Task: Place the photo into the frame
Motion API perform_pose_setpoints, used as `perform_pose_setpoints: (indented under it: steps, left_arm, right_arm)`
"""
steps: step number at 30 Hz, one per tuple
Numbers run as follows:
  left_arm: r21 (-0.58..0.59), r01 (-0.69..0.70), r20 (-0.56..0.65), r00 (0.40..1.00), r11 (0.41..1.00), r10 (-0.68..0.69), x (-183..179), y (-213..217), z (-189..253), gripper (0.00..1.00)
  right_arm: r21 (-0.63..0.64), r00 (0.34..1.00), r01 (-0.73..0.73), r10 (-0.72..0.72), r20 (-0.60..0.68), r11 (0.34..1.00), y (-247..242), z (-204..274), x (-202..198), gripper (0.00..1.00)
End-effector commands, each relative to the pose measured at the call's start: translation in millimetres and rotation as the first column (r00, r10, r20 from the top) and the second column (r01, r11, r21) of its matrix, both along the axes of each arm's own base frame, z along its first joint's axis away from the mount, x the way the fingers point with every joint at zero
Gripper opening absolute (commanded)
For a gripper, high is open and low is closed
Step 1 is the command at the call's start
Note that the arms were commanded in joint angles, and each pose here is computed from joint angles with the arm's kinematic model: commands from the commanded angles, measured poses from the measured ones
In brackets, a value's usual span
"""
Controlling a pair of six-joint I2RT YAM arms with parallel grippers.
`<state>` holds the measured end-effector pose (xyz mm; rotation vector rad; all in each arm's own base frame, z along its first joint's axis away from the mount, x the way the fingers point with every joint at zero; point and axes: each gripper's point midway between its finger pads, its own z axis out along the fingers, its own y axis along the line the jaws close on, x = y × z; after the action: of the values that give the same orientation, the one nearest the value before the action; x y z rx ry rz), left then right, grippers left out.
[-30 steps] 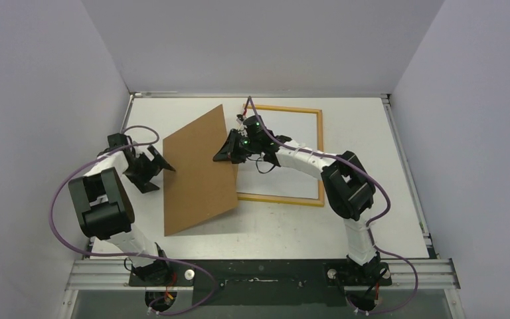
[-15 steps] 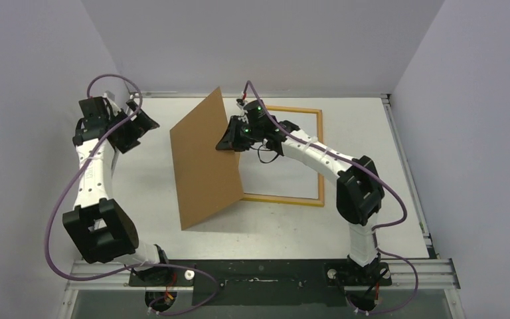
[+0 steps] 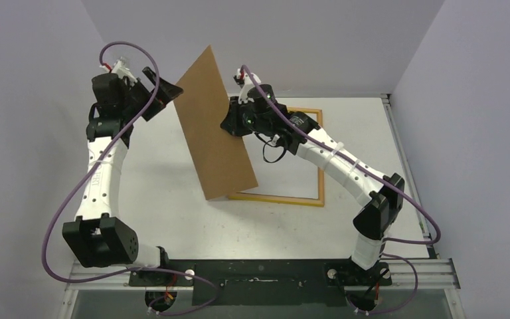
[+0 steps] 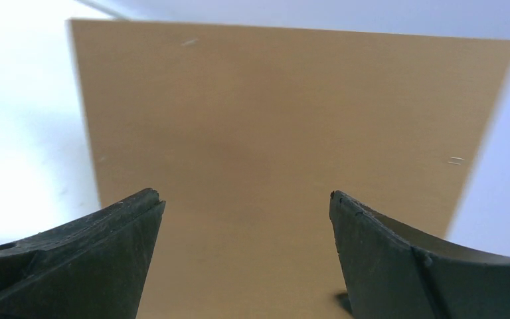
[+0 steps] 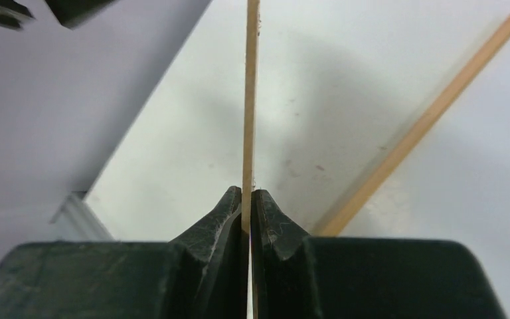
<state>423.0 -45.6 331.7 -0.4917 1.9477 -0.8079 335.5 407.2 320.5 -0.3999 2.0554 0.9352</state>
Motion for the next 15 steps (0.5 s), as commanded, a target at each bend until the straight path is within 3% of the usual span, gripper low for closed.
perform_pose_setpoints:
  steps: [1, 7, 15]
  left_arm:
    - [-0.008, 0.091, 0.339, 0.937, 0.996, -0.083, -10, -49, 112, 0.97]
    - [0.008, 0.063, 0.422, 0.905, 0.998, -0.060, -32, -75, 150, 0.97]
    - [0.006, -0.003, 0.515, 0.857, 1.000, -0.001, -61, -69, 193, 0.97]
  right_arm:
    - [-0.133, 0.944, 0.139, -0.091, 0.318, 0.981, -30, 54, 16, 0.00]
    - [-0.154, 0.850, 0.269, -0.160, 0.501, 0.951, -46, 104, 15, 0.00]
    - [-0.117, 0.801, 0.250, -0.137, 0.583, 0.961, -27, 134, -14, 0.00]
